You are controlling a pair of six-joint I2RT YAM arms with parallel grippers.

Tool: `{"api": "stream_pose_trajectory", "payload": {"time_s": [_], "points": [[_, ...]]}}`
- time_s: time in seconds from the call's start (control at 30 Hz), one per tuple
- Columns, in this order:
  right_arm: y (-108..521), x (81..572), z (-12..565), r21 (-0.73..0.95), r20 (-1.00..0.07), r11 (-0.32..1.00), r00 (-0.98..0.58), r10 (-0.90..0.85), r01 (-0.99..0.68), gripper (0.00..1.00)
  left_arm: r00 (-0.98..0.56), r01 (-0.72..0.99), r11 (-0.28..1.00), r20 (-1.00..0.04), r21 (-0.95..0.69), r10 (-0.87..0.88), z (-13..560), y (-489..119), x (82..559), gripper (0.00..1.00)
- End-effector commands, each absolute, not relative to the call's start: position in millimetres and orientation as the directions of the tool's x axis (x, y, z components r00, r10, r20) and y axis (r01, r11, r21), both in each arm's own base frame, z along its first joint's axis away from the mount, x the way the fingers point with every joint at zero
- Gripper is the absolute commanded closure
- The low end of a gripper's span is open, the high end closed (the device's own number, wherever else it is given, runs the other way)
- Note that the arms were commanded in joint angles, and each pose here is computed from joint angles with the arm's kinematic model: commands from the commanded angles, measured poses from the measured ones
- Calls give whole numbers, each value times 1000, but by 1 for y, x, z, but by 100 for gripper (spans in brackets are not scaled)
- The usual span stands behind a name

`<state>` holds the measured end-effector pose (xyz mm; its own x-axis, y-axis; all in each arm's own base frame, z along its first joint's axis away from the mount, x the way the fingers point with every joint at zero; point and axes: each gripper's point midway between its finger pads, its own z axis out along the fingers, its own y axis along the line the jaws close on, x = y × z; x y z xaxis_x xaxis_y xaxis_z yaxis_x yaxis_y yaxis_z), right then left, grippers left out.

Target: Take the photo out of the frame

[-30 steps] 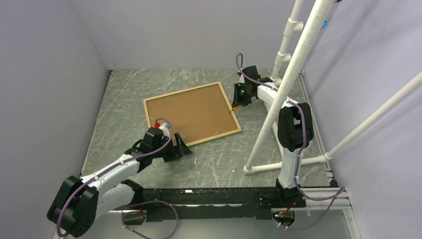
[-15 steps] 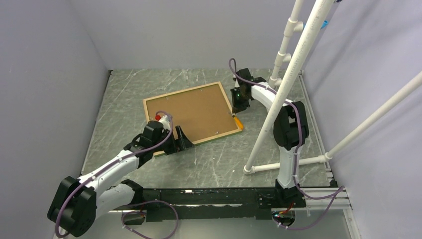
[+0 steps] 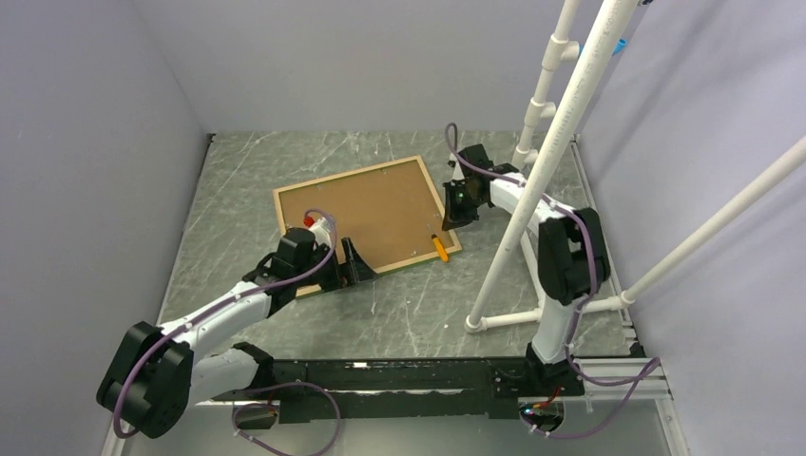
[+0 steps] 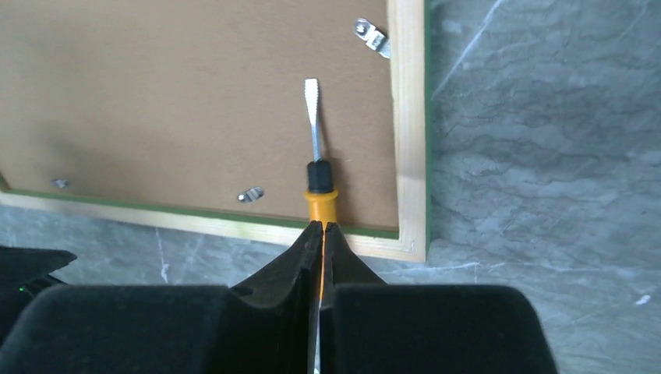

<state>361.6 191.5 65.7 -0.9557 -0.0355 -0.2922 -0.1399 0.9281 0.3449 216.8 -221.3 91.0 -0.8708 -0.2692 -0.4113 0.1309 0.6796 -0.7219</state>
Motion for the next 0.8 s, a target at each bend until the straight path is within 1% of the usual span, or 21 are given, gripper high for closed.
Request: {"api": "stream_pose_trajectory", "payload": {"time_s": [0.0,0.1,0.2,0.3,0.33,0.37,0.43,0.47,0.5,0.6,0.67,0.73,0.77], "points": [[204,372,107,417,-486,876,-874,-11,-243,85,-825,328,585,-526,-742,-206,129,-246,224,8],[213,361,101,468,-507,831,-862,-25,-299,67,-828,351,616,-541,-705,-147,132,-257,228,10],[217,356,81,454,-486,831,-871,-71,-320,63,-832,361,605,-538,-710,-134,134,-268,228,10],[220,351,68,397,-495,850,-860,-120,-347,61,-837,369,585,-532,-722,-128,136,-278,224,10],[220,350,64,373,-498,859,-857,-133,-350,61,-837,371,583,-532,-723,-127,136,-279,222,11],[219,350,59,355,-495,868,-858,-140,-347,65,-833,376,581,-537,-722,-129,137,-279,221,11],[217,348,44,337,-459,882,-875,-151,-329,79,-823,386,570,-550,-725,-141,139,-278,218,11],[216,347,37,329,-438,888,-885,-158,-322,84,-812,399,561,-564,-725,-152,143,-276,217,11],[214,347,31,306,-427,899,-889,-166,-314,86,-797,413,555,-582,-722,-163,147,-274,216,10],[212,342,22,259,-418,911,-888,-193,-320,90,-747,449,567,-638,-691,-186,160,-263,214,9],[212,340,23,259,-428,910,-883,-193,-324,90,-728,455,595,-661,-663,-180,162,-257,215,9],[213,338,23,263,-427,907,-883,-196,-328,87,-722,452,622,-672,-639,-166,162,-252,216,9],[213,337,22,261,-427,907,-882,-198,-330,82,-716,452,634,-679,-627,-160,162,-250,217,9]]}}
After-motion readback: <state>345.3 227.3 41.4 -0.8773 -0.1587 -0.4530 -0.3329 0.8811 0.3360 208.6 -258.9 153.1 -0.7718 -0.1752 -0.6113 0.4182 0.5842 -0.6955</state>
